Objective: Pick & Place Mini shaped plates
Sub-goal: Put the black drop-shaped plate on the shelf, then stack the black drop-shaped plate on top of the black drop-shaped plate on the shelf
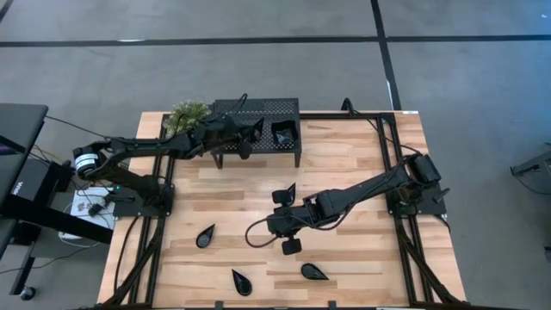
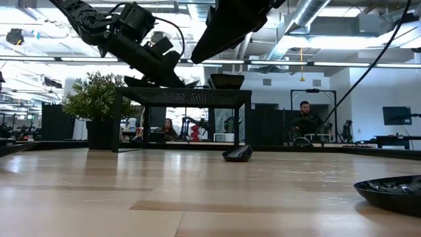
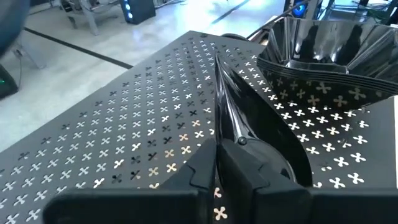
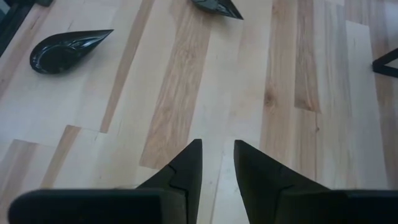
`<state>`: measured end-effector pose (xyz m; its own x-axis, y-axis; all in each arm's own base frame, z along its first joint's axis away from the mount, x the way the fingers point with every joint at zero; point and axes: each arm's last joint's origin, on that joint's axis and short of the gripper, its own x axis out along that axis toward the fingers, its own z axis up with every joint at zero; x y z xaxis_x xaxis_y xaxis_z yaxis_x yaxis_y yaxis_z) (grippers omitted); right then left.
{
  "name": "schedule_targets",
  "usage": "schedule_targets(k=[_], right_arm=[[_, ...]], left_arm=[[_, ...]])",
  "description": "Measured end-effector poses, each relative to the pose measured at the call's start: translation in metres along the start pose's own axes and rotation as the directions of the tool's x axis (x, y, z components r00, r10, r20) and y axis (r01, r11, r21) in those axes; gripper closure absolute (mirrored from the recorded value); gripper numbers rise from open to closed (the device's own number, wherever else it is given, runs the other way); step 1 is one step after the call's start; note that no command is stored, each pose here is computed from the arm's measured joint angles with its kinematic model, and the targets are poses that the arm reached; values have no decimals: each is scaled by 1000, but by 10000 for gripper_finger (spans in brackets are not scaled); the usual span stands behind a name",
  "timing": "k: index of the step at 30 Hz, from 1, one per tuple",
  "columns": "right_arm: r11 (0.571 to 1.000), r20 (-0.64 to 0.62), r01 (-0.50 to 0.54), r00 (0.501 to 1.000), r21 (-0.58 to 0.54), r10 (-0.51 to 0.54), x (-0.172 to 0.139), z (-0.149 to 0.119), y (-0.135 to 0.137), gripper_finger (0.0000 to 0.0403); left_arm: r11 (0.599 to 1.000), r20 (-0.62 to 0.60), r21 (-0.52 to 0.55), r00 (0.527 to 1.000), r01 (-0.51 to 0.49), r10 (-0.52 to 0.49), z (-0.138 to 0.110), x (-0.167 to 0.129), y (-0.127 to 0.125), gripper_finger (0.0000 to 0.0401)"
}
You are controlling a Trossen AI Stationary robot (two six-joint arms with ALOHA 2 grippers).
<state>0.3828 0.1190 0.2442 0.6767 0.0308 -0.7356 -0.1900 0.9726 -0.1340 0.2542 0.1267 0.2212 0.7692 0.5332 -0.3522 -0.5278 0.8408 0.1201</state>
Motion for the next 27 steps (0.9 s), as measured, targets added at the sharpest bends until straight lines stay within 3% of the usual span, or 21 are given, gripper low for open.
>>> schedule_targets(k=[13, 19, 22, 27], right_arm=[[1000, 0, 0, 1000, 0, 0, 0, 0, 0, 316], [1000, -1, 0, 1000, 0, 0, 0, 0, 0, 316], [1000, -2, 0, 1000, 14, 0, 0, 0, 0, 316], [998, -2, -1, 1000, 60, 1, 0, 0, 0, 316]], left_arm=[[1000, 41, -2, 999, -14, 14, 4, -2, 0, 337], [997, 166, 61, 985, 44, -54, 28, -30, -16, 332], [979, 197, 97, 960, 181, -197, 36, -53, -32, 335], [872, 78, 113, 870, 477, -487, 30, -91, -66, 336]])
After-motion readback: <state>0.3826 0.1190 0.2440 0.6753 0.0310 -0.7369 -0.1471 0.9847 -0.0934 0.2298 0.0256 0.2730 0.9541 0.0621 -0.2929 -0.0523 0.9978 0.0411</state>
